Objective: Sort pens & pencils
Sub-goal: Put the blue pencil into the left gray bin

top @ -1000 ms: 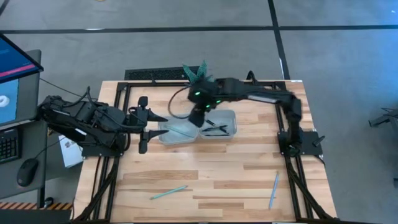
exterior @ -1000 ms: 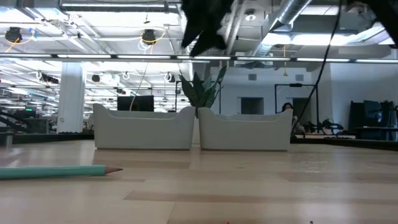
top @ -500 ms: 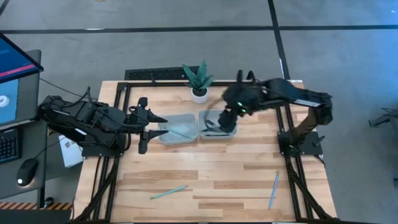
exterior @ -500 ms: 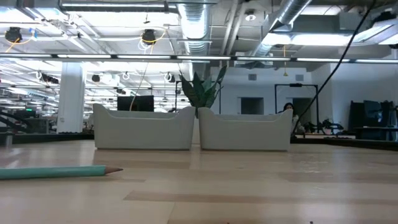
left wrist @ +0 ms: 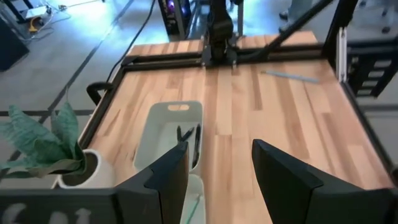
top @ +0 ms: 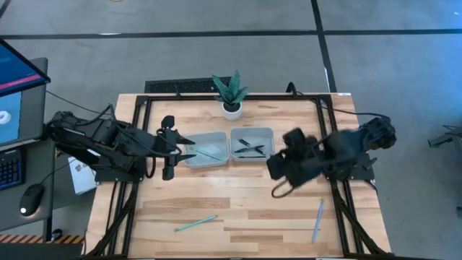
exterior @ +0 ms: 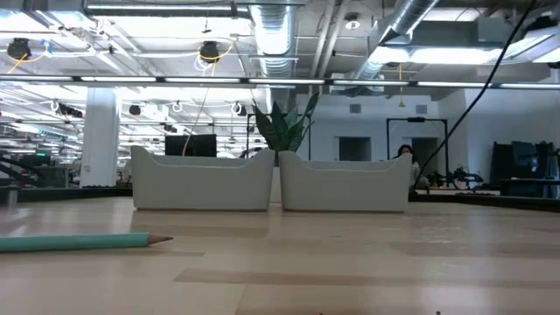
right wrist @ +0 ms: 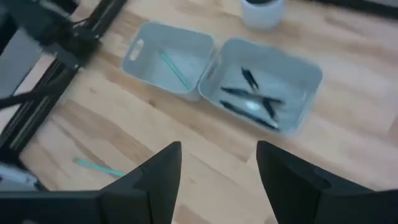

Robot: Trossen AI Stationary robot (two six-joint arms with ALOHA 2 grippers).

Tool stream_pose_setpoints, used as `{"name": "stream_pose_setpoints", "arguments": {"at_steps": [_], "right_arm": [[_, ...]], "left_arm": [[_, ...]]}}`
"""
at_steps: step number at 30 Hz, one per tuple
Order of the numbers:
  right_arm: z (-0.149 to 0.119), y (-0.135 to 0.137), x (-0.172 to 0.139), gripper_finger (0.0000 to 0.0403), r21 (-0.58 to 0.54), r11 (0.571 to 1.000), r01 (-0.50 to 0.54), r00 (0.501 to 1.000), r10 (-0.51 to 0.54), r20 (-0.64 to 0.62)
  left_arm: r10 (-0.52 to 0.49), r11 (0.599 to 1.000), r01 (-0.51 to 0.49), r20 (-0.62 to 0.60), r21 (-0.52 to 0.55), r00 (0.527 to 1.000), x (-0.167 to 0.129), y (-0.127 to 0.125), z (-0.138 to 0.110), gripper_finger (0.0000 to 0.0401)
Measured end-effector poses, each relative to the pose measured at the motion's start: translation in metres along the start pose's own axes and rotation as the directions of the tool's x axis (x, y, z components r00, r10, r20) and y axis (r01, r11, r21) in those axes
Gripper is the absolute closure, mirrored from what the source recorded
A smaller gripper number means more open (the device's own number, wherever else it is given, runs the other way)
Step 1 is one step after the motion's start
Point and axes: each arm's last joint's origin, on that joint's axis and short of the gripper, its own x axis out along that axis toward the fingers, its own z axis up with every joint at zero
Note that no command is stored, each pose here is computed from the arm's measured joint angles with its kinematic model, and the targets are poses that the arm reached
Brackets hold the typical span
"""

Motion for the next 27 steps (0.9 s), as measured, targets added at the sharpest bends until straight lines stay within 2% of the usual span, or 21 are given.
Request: {"name": "stream_pose_setpoints", "arguments": {"at_steps": [4,7,11,15,19,22,27], "right_arm": [[-0.032,0.005,0.014,0.0173,0.110,0.992,0.057,0.998,-0.055,-0.023],[-0.059,0.001,0.025,0.0173,0.209,0.970,0.121,0.992,-0.110,-0.065],[-0.100,-0.007,0.038,0.0173,0.325,0.919,0.222,0.973,-0.186,-0.140],[-0.141,-0.017,0.041,0.0173,0.418,0.862,0.288,0.954,-0.220,-0.205],[-0.176,-0.018,0.049,0.0173,0.398,0.873,0.281,0.936,-0.157,-0.315],[-0.190,-0.015,0.061,0.0173,0.428,0.872,0.237,0.934,-0.082,-0.349],[-0.200,-0.020,0.082,0.0173,0.401,0.859,0.318,0.912,-0.161,-0.377]], "left_arm": [[0.004,0.999,-0.003,-0.026,0.043,1.000,0.001,0.000,-0.002,0.0232],[0.006,0.996,-0.003,-0.035,0.092,0.999,0.004,-0.002,-0.003,0.0232],[0.009,0.988,-0.002,-0.044,0.152,0.999,0.009,-0.004,-0.003,0.0232],[0.017,0.984,-0.006,-0.056,0.178,0.998,0.015,-0.004,-0.003,0.0232],[0.030,0.984,-0.017,-0.072,0.178,0.997,0.021,-0.003,-0.004,0.0232],[0.038,0.984,-0.024,-0.076,0.176,0.996,0.024,-0.002,-0.003,0.0232],[0.038,0.984,-0.024,-0.080,0.176,0.996,0.025,-0.002,-0.004,0.0232]]}}
